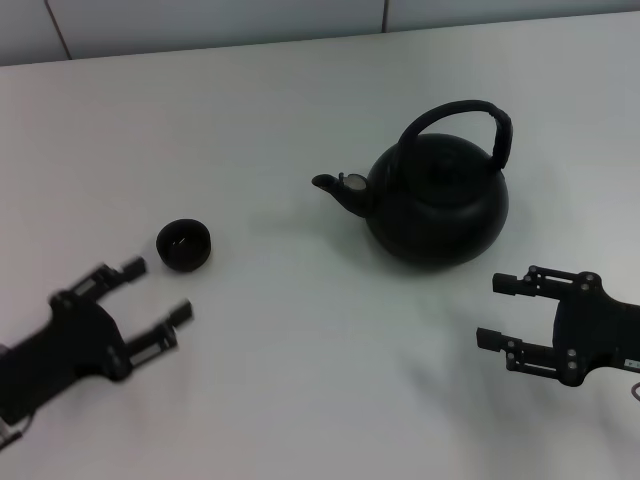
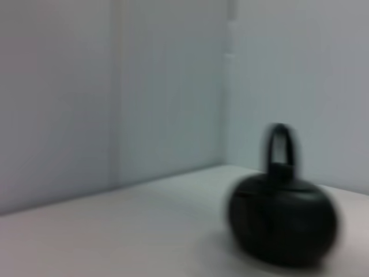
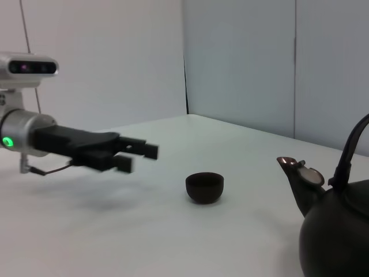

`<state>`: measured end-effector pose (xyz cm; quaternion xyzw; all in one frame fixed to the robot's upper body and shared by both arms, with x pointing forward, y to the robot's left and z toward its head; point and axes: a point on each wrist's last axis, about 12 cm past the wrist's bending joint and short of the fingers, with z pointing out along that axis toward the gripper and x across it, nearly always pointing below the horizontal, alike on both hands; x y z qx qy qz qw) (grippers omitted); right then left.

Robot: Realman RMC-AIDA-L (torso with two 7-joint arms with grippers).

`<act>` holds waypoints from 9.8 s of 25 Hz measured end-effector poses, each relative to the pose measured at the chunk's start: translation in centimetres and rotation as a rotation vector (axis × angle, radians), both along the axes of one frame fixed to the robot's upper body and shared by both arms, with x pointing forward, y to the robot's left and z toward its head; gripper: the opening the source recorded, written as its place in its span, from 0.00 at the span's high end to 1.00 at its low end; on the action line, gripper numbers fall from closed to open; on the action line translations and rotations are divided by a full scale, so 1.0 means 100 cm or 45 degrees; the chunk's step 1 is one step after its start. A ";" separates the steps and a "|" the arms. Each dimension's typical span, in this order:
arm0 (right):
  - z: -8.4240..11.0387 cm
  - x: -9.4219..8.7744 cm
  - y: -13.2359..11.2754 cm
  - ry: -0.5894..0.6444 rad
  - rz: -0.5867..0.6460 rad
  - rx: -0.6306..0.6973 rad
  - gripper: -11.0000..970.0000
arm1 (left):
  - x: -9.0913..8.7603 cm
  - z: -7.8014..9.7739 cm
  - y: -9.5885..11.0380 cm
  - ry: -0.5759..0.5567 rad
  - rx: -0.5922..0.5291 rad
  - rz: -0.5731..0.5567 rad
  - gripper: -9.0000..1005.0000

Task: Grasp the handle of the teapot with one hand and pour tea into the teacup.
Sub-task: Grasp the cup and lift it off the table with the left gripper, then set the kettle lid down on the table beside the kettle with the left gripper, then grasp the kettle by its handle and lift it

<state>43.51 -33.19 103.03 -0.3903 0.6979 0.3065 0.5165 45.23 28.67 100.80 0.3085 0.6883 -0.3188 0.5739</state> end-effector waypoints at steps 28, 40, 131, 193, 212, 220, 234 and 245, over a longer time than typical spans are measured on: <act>0.004 0.008 0.002 -0.016 0.011 -0.001 0.31 | 0.017 -0.014 0.004 -0.017 0.222 0.132 0.23; 0.005 0.010 0.002 -0.023 0.015 -0.001 0.31 | 0.030 -0.013 -0.008 -0.005 0.211 0.132 0.25; 0.013 0.013 -0.002 -0.065 0.027 -0.018 0.31 | 0.070 -0.010 -0.112 -0.004 0.289 -0.054 0.31; 0.013 0.013 -0.002 -0.067 0.007 -0.002 0.31 | -0.018 0.022 0.027 -0.101 -0.055 -0.077 0.19; 0.008 0.002 -0.004 -0.085 -0.068 0.053 0.31 | -0.018 0.018 0.039 -0.064 0.162 -0.150 0.19; -0.018 -0.022 0.016 -0.307 -0.575 0.333 0.31 | -0.015 0.019 0.036 -0.076 0.132 -0.144 0.19; -0.039 -0.022 0.066 -0.379 -1.025 0.252 0.31 | -0.016 0.019 0.035 -0.060 0.101 -0.130 0.19; -0.035 -0.001 0.068 -0.408 -0.988 0.229 0.31 | -0.016 0.018 0.032 -0.059 0.093 -0.133 0.19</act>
